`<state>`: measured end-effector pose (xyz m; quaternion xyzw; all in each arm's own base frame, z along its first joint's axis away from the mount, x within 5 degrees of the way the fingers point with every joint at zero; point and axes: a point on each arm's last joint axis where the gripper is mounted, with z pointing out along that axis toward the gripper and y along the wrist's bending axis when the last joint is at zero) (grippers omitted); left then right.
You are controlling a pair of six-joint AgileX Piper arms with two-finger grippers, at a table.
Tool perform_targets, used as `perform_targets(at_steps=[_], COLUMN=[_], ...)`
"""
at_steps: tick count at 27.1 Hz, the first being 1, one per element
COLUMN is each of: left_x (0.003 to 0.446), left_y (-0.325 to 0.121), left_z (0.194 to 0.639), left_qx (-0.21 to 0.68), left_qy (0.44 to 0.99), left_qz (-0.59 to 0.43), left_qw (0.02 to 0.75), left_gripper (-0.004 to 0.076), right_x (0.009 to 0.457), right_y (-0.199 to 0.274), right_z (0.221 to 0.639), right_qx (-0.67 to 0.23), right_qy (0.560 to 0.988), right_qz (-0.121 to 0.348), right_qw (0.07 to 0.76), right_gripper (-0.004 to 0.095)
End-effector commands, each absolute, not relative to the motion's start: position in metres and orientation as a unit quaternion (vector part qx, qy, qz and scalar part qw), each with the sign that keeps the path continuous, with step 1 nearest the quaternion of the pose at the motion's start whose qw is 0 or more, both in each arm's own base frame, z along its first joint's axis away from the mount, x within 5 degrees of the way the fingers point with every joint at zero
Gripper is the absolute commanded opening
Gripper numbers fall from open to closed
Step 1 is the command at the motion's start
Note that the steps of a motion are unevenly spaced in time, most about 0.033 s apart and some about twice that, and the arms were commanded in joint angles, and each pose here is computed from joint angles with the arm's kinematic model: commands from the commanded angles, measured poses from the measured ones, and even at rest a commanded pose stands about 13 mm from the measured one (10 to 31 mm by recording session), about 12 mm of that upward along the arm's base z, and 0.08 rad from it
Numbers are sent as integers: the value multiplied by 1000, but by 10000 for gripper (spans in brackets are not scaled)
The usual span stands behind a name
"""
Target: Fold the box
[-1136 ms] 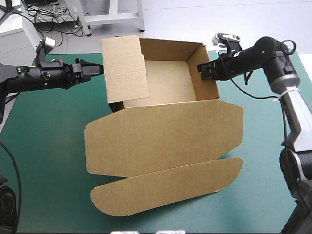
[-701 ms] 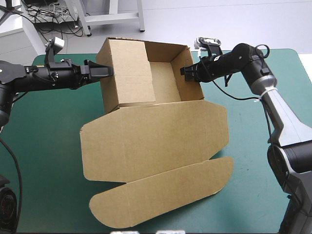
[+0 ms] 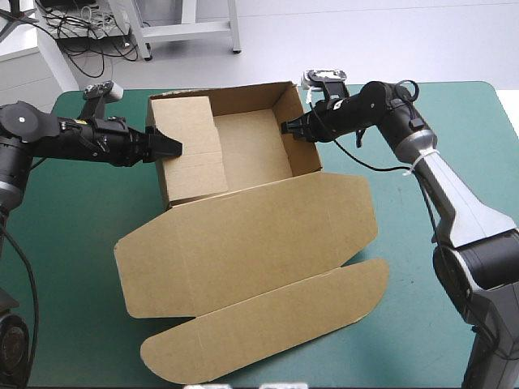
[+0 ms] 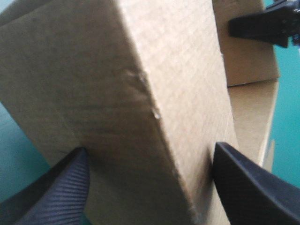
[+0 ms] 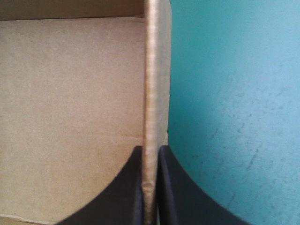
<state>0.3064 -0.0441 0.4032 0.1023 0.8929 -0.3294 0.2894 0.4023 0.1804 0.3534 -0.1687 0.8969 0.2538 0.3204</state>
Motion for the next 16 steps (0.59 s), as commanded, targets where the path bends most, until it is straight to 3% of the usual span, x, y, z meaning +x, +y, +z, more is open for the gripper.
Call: perform_targets(at_steps=[1,9,16], left_x=[290,293,290], left_y=[-45,-36,-58], left_z=[417,407,399], left_qx=[90,-6,22], left_qy=[903,936,959], left_qz=[-316,-249,-152], left_qw=[275,248,240], left_gripper=[499,447,426], right_x=[378,372,371], right_y=[204,222,222], right_z=[399,399,399], right_qx=[-155,-107,-88], right_qy=[855,862,866], right_qz=[328,329,336], right_qw=[369,371,359], right_gripper=[0,0,0])
